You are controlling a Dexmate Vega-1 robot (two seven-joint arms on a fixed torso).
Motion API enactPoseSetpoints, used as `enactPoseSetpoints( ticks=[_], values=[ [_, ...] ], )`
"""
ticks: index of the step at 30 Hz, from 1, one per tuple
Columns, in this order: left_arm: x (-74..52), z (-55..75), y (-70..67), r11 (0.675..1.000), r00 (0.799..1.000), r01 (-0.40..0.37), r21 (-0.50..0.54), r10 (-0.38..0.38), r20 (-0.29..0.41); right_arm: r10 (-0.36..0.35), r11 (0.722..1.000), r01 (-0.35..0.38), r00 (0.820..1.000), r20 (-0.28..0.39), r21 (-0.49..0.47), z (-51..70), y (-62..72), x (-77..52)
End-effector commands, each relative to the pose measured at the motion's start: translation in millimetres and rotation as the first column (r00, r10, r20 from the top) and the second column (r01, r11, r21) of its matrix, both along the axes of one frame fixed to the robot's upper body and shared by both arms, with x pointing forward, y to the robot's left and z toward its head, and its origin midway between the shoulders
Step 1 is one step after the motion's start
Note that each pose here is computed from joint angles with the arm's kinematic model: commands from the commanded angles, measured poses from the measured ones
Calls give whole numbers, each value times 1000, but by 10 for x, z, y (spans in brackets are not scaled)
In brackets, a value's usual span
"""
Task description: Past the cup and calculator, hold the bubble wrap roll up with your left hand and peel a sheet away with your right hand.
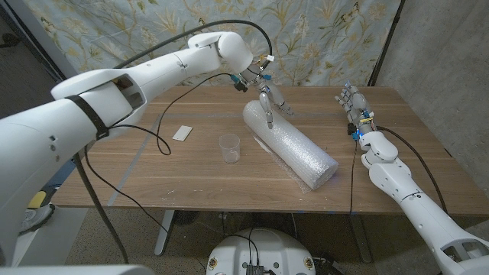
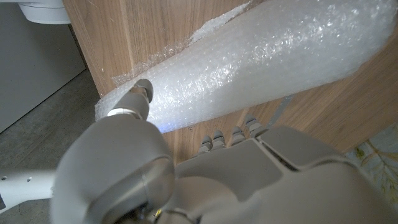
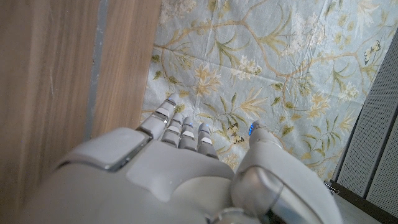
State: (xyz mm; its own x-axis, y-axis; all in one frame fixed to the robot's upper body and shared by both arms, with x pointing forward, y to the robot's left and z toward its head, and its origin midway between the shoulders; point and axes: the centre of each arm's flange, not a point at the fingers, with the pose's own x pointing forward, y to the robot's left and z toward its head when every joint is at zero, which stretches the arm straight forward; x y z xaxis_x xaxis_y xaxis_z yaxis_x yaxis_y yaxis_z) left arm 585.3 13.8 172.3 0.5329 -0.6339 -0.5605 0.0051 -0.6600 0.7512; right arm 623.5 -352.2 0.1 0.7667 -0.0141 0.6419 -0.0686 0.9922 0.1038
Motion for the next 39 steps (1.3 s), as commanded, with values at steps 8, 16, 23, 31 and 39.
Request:
enactPoseSetpoints(
  ticks=[8, 16, 23, 31, 39],
  values=[
    [92, -145, -35, 995, 987, 97, 12, -97, 126, 13, 1000, -13, 1000, -8, 24, -118, -84, 78],
    [144, -200, -74, 996, 991, 90, 4, -89, 101, 11, 999, -11, 1000, -14, 37, -144, -113, 109],
    [145, -207, -188, 994, 988, 109, 22, -111, 103, 11, 999, -11, 1000, -15, 45, -153, -134, 124],
    [162, -267, -271, 991, 986, 120, 52, -125, 113, 4, 999, -3, 1000, -18, 50, -163, -184, 122],
    [152, -334, -301, 992, 989, 111, 67, -117, 91, 0, 999, 1, 1000, -25, 44, -144, -217, 135]
  ],
)
